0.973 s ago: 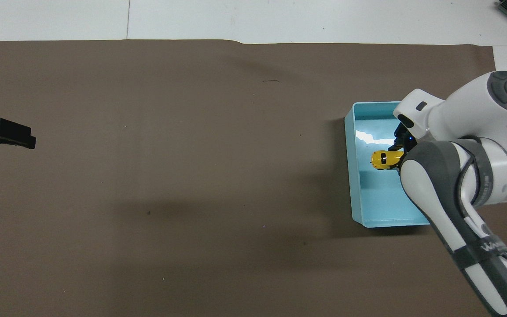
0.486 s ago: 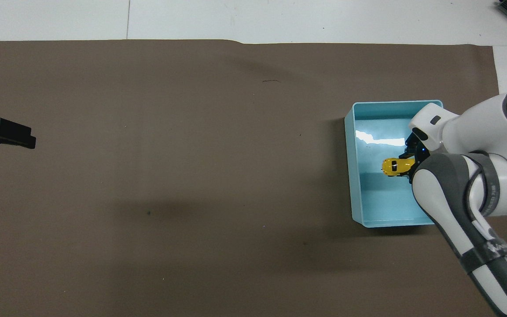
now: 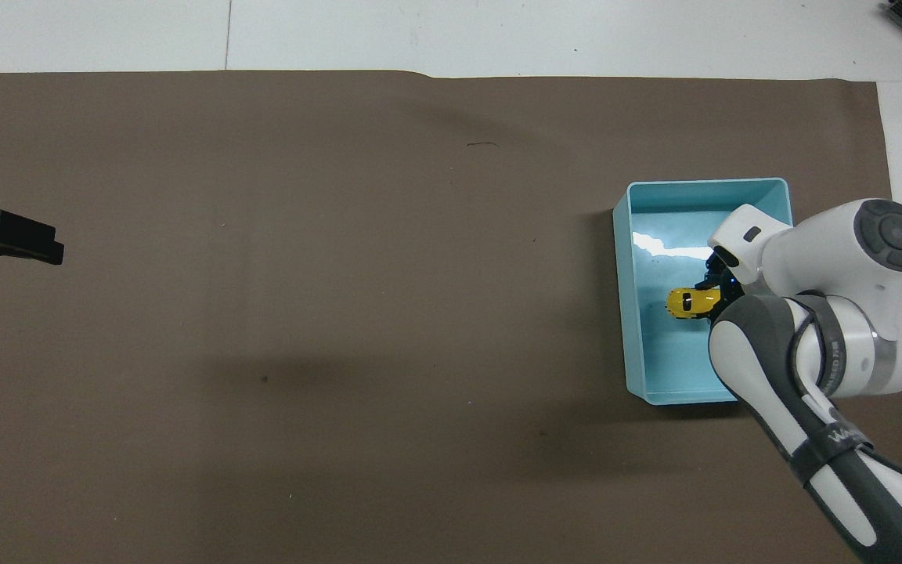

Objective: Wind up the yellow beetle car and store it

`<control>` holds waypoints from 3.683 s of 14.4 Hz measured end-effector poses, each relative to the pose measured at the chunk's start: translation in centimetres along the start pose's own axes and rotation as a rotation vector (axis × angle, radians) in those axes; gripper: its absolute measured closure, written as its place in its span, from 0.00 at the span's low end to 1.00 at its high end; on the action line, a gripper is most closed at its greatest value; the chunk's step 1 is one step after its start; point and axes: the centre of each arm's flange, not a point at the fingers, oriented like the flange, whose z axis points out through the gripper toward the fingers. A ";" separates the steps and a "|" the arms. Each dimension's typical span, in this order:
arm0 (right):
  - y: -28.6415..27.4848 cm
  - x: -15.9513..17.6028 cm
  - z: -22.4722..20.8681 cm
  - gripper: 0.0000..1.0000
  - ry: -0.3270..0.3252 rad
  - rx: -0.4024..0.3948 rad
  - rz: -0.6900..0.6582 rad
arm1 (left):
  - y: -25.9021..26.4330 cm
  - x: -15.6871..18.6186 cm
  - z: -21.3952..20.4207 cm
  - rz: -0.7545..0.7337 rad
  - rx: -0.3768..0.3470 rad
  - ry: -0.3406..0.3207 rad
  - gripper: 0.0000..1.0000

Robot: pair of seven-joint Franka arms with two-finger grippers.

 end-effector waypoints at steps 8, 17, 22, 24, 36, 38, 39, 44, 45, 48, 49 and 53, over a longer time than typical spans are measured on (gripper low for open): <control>0.1 0.1 2.8 0.56 -0.001 0.008 -0.002 | 0.0 0.0 0.0 0.000 0.000 0.000 0.00; 0.5 0.4 2.1 0.00 0.001 -0.003 0.001 | 0.0 0.0 0.0 0.000 0.000 0.000 0.00; 1.8 0.7 -1.7 0.00 0.000 0.017 0.030 | 0.0 0.0 0.0 0.000 0.000 0.000 0.00; 2.2 0.7 -3.2 0.00 0.000 0.019 0.032 | 0.0 0.0 0.0 0.000 0.000 0.000 0.00; 3.0 -0.5 -9.0 0.00 0.005 0.019 0.083 | 0.0 0.0 0.0 0.000 0.000 0.000 0.00; 2.9 -1.1 -10.3 0.00 0.006 0.013 0.106 | 0.0 0.0 0.0 0.000 0.000 0.000 0.00; 2.7 -1.4 -11.3 0.00 0.007 0.009 0.128 | 0.0 0.0 0.0 0.000 0.000 0.000 0.00; 1.2 -1.3 -15.2 0.00 0.013 -0.025 0.276 | 0.0 0.0 0.0 0.000 0.000 0.000 0.00; 0.9 -1.3 -15.7 0.00 0.015 -0.032 0.309 | 0.0 0.0 0.0 0.000 0.000 0.000 0.00; 0.3 -1.3 -17.1 0.00 0.020 -0.046 0.411 | 0.0 0.0 0.0 0.000 0.000 0.000 0.00; 0.1 -1.3 -17.4 0.00 0.022 -0.049 0.442 | 0.0 0.0 0.0 0.000 0.000 0.000 0.00; 0.0 -1.0 -17.7 0.00 0.049 -0.046 0.613 | 0.0 0.0 0.0 0.000 0.000 0.000 0.00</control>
